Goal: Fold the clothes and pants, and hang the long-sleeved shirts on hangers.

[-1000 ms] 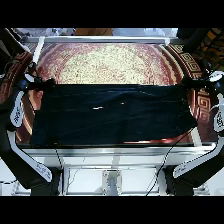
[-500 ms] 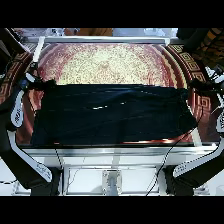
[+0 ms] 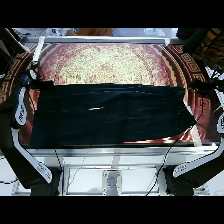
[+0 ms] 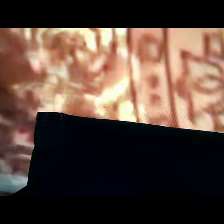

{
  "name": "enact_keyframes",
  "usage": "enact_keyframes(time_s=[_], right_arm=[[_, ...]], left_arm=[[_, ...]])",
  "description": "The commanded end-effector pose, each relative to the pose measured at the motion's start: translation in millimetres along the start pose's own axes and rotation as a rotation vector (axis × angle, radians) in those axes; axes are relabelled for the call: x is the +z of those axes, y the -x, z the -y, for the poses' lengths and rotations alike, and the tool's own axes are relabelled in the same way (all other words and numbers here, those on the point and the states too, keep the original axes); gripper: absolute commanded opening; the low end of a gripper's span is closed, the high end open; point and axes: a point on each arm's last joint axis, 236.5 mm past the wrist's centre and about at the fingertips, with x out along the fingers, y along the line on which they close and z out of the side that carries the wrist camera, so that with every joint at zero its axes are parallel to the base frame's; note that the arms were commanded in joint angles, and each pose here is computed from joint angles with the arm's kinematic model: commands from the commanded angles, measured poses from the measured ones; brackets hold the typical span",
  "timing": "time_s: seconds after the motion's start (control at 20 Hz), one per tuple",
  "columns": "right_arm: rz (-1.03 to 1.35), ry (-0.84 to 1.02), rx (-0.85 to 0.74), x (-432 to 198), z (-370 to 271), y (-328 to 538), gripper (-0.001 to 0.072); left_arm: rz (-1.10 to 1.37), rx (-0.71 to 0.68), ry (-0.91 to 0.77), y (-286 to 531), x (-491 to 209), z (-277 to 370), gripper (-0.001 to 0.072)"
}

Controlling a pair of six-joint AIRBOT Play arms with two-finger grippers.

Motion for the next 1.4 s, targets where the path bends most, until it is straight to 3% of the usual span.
enact_keyframes(time_s=[0.0,0.3,0.4,0.45,0.7,0.9,1.15,1.2,1.25,1.35], right_arm=[[-0.1,0.029,0.009,-24,-3,4,0.0498],[-0.145,0.255,0.042,-45,-52,51,0.0439],[-0.146,0.296,0.021,-58,-52,68,0.0438],[-0.131,0.307,0.003,-66,-46,78,0.0438],[-0.107,0.267,-0.064,-139,15,108,0.044],[-0.178,0.153,-0.078,-195,48,100,0.0442],[-0.24,0.111,-0.116,-211,58,101,0.0441],[-0.227,0.099,-0.135,-208,62,101,0.0441],[-0.218,0.092,-0.149,-206,65,101,0.0441],[-0.214,0.086,-0.153,-204,67,98,0.0441]], left_arm=[[0.099,0.074,0.083,45,46,-25,0.0295],[0.27,0.086,0.101,172,90,-31,0.0296],[0.205,0.104,-0.003,206,69,-34,0.0305],[0.174,0.138,-0.084,225,57,-41,0.0358],[0.201,0.217,0.051,300,-10,-97,0.0358],[0.026,0.23,0.123,285,-119,-112,0.0358],[-0.193,0.213,0.144,244,-242,-109,0.0358],[-0.194,0.208,0.153,233,-253,-108,0.0383],[-0.208,0.186,0.139,222,-266,-101,0.0504],[-0.273,0.148,0.122,204,-291,-88,0.0528]])
